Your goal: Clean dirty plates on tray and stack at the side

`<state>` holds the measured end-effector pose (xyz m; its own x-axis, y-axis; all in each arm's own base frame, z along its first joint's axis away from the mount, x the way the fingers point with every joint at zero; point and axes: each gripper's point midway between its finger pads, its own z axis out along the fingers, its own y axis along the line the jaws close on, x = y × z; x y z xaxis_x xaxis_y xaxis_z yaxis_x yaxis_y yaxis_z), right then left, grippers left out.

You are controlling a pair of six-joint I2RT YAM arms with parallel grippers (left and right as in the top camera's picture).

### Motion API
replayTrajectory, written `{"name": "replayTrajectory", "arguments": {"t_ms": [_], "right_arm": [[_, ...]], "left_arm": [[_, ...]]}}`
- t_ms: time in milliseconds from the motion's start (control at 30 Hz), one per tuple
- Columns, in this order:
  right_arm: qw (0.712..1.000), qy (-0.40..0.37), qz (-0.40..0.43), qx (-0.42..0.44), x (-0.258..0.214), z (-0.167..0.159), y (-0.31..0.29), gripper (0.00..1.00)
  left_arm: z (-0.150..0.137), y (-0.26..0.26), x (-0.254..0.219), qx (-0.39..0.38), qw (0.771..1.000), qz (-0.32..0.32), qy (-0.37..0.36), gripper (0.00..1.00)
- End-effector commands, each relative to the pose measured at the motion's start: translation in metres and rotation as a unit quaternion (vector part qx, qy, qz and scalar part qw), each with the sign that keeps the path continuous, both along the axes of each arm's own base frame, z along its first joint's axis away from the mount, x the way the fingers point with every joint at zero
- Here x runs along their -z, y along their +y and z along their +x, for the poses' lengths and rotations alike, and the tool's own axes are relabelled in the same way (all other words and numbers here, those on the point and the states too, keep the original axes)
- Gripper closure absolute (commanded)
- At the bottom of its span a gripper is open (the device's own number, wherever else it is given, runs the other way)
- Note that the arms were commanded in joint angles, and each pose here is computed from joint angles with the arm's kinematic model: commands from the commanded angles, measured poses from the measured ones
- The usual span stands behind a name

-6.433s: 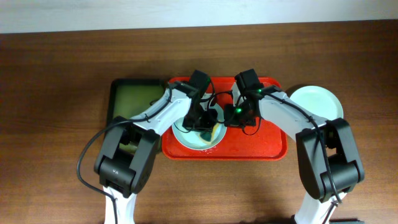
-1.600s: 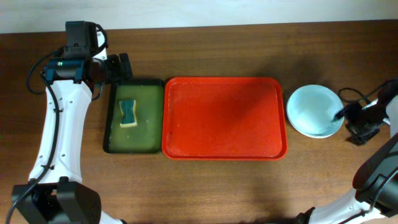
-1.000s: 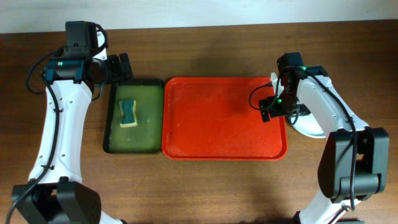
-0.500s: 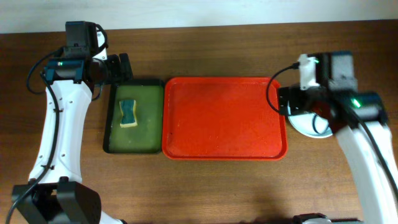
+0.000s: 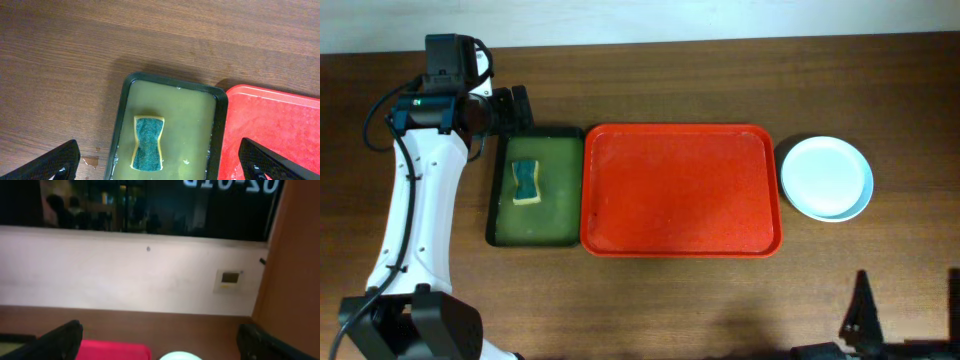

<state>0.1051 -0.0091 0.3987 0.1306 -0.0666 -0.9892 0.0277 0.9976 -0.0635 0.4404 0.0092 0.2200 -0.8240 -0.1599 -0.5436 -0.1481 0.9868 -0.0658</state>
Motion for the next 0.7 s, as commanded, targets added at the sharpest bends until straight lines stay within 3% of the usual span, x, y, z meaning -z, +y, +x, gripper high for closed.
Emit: {"name": "replayTrajectory", "arguments": {"t_ms": [0, 133, 200, 400, 567, 667], "right_arm": [[0.999, -0.042, 0.003, -0.014, 0.014, 0.018, 0.007, 0.01], [0.988, -0.149, 0.007, -0.028, 0.026, 0.073, 0.016, 0.01], [0.985, -0.167, 0.006, -0.033, 0.059, 0.095, 0.020, 0.01], [0.997, -0.058, 0.000, -0.043, 0.164, 0.134, 0.026, 0.01], [0.995, 0.086, -0.006, -0.046, 0.233, 0.141, 0.028, 0.01], [0.993, 0.106, -0.006, -0.048, 0.244, 0.140, 0.028, 0.01]], "left_arm": [[0.001, 0.002, 0.002, 0.001, 1.000, 0.005, 0.002, 0.01], [0.001, 0.002, 0.002, 0.001, 1.000, 0.005, 0.002, 0.00], [0.001, 0.002, 0.002, 0.001, 1.000, 0.005, 0.002, 0.01], [0.001, 0.002, 0.002, 0.001, 1.000, 0.005, 0.002, 0.01], [0.001, 0.002, 0.002, 0.001, 1.000, 0.005, 0.002, 0.01], [0.001, 0.002, 0.002, 0.001, 1.000, 0.005, 0.002, 0.01]]}}
